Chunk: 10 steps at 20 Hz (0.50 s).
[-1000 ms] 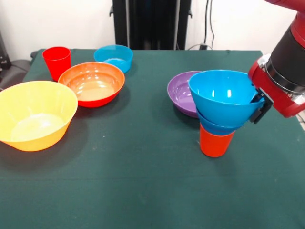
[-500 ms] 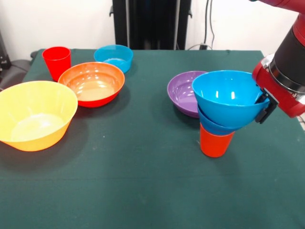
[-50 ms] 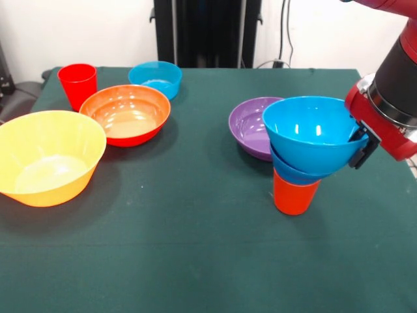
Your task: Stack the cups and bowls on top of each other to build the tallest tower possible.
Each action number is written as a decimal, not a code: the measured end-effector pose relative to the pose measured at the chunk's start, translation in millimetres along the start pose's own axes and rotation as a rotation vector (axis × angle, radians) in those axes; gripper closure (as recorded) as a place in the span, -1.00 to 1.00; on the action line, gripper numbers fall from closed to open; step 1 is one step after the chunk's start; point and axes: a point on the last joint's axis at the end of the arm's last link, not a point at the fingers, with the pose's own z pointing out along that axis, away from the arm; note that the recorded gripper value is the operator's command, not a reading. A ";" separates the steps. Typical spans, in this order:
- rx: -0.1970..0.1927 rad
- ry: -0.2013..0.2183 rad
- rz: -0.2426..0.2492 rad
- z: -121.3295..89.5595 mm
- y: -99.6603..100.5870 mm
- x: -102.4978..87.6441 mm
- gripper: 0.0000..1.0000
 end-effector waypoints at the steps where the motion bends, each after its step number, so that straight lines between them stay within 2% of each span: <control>1: 0.000 0.000 0.000 0.2 -0.1 0.0 1.00; 10: 0.008 0.005 0.005 3.6 -2.9 -0.5 1.00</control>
